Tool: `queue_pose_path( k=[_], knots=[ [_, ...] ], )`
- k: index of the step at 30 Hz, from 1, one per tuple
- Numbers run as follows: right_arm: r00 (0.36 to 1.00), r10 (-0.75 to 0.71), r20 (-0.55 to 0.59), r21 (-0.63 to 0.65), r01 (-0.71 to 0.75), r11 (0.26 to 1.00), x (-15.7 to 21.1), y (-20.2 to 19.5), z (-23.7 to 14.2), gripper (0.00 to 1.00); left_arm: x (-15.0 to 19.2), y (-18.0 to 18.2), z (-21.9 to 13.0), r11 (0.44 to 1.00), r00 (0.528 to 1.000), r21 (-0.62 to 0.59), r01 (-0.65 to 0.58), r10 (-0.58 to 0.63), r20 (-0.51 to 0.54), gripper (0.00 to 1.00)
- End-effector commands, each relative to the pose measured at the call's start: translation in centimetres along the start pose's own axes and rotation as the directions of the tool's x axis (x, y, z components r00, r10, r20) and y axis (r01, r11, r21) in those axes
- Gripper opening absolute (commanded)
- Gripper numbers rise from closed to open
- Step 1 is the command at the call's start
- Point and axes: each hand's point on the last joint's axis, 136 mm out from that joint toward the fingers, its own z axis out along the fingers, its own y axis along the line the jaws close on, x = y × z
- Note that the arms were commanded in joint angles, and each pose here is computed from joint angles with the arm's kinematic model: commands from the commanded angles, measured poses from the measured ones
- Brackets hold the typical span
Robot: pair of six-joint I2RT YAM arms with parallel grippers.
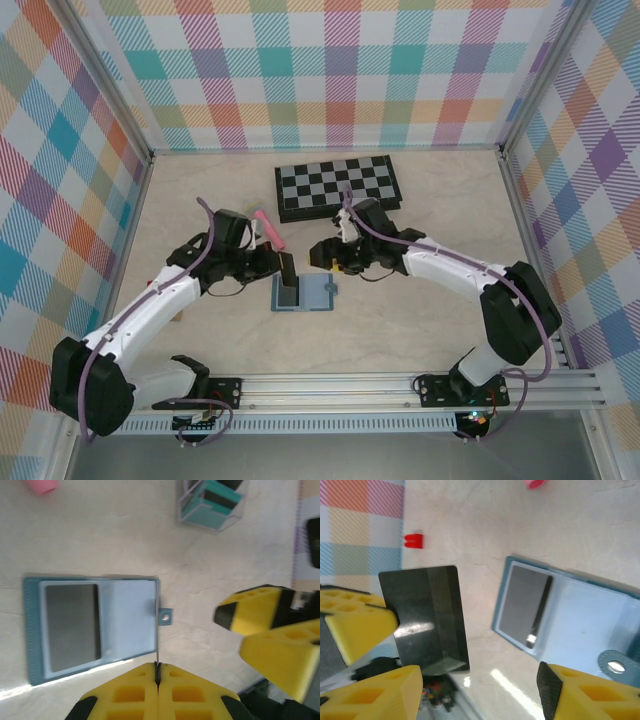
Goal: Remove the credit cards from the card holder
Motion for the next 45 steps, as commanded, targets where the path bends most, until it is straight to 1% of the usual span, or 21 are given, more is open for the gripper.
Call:
queue_pose_path(
  k=[1,6,9,10,13,21,25,26,27,29,31,32,34,36,37,38,40,41,43,45],
  knots=[
    [0.998,0.042,-0.039,-0.228,-0.050,0.972,-0.8,3.5,-1.0,0.65,-0.7,-4.0,-1.5,0.986,0.999,0.164,0.027,-0.031,0.019,0.00],
    [0.998,0.037,-0.055,-0.300,-0.052,0.953,-1.3,5.3,-1.8,0.66,-1.2,-6.3,-2.6,0.960,0.997,0.274,0.059,-0.071,0.034,0.00],
    [0.996,0.037,-0.076,-0.328,-0.060,0.943,-1.3,6.1,-2.0,0.59,-1.4,-7.0,-3.1,0.949,0.995,0.306,0.079,-0.095,0.037,0.00],
    [0.996,0.040,-0.081,-0.332,-0.064,0.941,-1.2,6.2,-2.1,0.56,-1.8,-7.7,-3.5,0.940,0.994,0.333,0.068,-0.092,0.056,0.00],
    [0.996,0.031,-0.081,-0.354,-0.058,0.934,-1.1,6.9,-2.5,0.50,-1.9,-8.2,-4.0,0.932,0.993,0.355,0.068,-0.096,0.062,0.00],
    [0.997,0.007,-0.075,-0.408,-0.037,0.912,-1.2,8.8,-3.7,0.40,-1.7,-8.1,-3.9,0.931,0.994,0.357,0.075,-0.100,0.052,0.00],
    [0.998,-0.001,-0.058,-0.399,-0.023,0.917,-1.3,9.0,-4.1,0.34,-1.6,-7.9,-3.9,0.935,0.994,0.348,0.070,-0.094,0.055,0.00],
    [0.998,-0.002,-0.056,-0.399,-0.021,0.917,-1.3,9.0,-4.1,0.31,-1.6,-7.8,-3.9,0.937,0.994,0.342,0.073,-0.096,0.052,0.00],
    [0.999,-0.007,-0.054,-0.400,-0.016,0.916,-1.3,9.1,-4.2,0.27,-1.5,-7.6,-3.8,0.940,0.994,0.332,0.078,-0.100,0.051,0.00],
    [0.999,-0.023,-0.045,-0.393,0.004,0.920,-1.4,9.1,-4.2,0.18,-1.2,-6.6,-3.4,0.953,0.992,0.283,0.105,-0.119,0.033,0.00],
    [0.999,-0.046,-0.023,-0.353,0.035,0.935,-1.6,8.5,-4.1,0.13,-1.0,-5.6,-3.3,0.969,0.992,0.220,0.112,-0.123,0.037,0.02],
    [0.998,-0.058,-0.010,-0.338,0.051,0.940,-1.7,8.4,-4.1,0.10,-1.0,-4.9,-3.3,0.976,0.991,0.186,0.115,-0.124,0.042,0.09],
    [0.996,-0.083,0.030,-0.295,0.089,0.951,-2.2,8.0,-4.2,0.07,-1.1,-3.0,-3.4,0.992,0.992,0.076,0.101,-0.106,0.073,0.28],
    [0.991,-0.118,0.060,-0.226,0.129,0.965,-2.8,7.6,-4.4,0.04,-1.3,-0.6,-3.7,0.993,0.989,-0.047,0.105,-0.100,0.108,0.48],
    [0.986,-0.148,0.073,-0.183,0.159,0.970,-3.2,7.3,-4.6,0.02,-1.5,0.5,-3.8,0.990,0.988,-0.095,0.108,-0.097,0.120,0.55],
    [0.980,-0.178,0.089,-0.143,0.189,0.971,-3.5,7.1,-4.8,0.00,-1.6,1.1,-3.9,0.986,0.987,-0.124,0.111,-0.095,0.127,0.60],
    [0.958,-0.256,0.132,-0.028,0.262,0.965,-4.6,6.2,-5.4,0.00,-1.6,2.5,-4.1,0.978,0.986,-0.170,0.120,-0.097,0.138,0.72],
    [0.942,-0.298,0.154,0.029,0.297,0.954,-5.2,5.8,-5.8,0.00,-1.7,3.0,-4.2,0.975,0.984,-0.184,0.126,-0.100,0.145,0.76],
    [0.895,-0.402,0.191,0.157,0.377,0.913,-6.6,4.7,-6.9,0.00,-1.7,4.0,-4.3,0.968,0.983,-0.214,0.130,-0.098,0.154,0.84],
    [0.846,-0.492,0.207,0.262,0.436,0.861,-7.9,3.7,-7.9,0.00,-1.6,4.7,-4.5,0.963,0.983,-0.238,0.127,-0.091,0.158,0.89]
  ],
)
